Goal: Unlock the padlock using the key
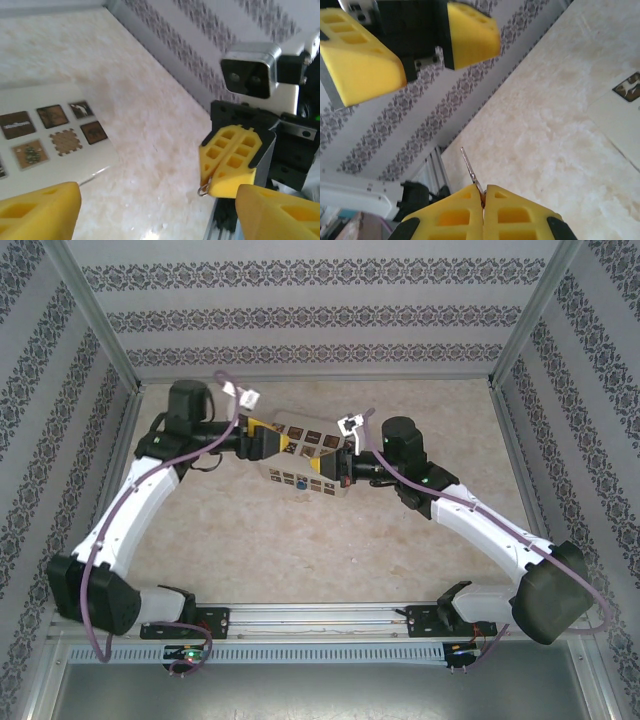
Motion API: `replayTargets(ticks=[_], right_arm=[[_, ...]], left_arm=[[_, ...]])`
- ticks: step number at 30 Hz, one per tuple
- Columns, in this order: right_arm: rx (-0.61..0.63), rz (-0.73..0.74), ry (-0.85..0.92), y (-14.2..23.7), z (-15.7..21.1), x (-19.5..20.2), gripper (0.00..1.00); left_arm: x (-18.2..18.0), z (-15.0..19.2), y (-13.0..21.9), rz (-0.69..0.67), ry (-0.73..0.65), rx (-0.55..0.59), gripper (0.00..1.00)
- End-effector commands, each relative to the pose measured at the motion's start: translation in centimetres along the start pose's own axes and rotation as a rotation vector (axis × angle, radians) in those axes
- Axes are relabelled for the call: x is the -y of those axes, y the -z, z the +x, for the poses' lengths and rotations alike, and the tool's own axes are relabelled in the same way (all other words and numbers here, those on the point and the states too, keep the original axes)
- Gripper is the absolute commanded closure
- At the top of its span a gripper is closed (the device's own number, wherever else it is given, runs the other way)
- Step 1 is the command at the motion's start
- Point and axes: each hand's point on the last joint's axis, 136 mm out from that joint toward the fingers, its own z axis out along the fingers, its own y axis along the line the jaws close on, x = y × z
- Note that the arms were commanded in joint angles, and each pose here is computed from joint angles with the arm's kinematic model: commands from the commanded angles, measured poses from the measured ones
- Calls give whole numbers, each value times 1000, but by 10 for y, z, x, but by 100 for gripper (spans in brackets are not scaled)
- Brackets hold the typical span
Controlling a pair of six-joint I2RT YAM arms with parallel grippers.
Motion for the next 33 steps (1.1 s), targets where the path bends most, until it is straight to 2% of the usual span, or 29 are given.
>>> replayTargets(ticks=[1,7,9,20,26,33], right_arm=[[148,-17,25,5,-29,-13,100],[296,-45,-43,6,-57,-14,100],[316,-57,-66,5,-62,-14,100],[299,-98,-85,-11,-66,-21,100],[302,-104,-78,-14,-69,-24,100],[305,-102,-76,-16,-73,-23,100]], left_arm=[[32,-58,21,136,15,294,14],[21,-60,26,159,136,420,14],[18,-61,24,176,167,439,17],[32,-52,-12,252,172,349,26],[37,-49,-24,272,168,322,39],[43,-43,-35,287,153,289,66]])
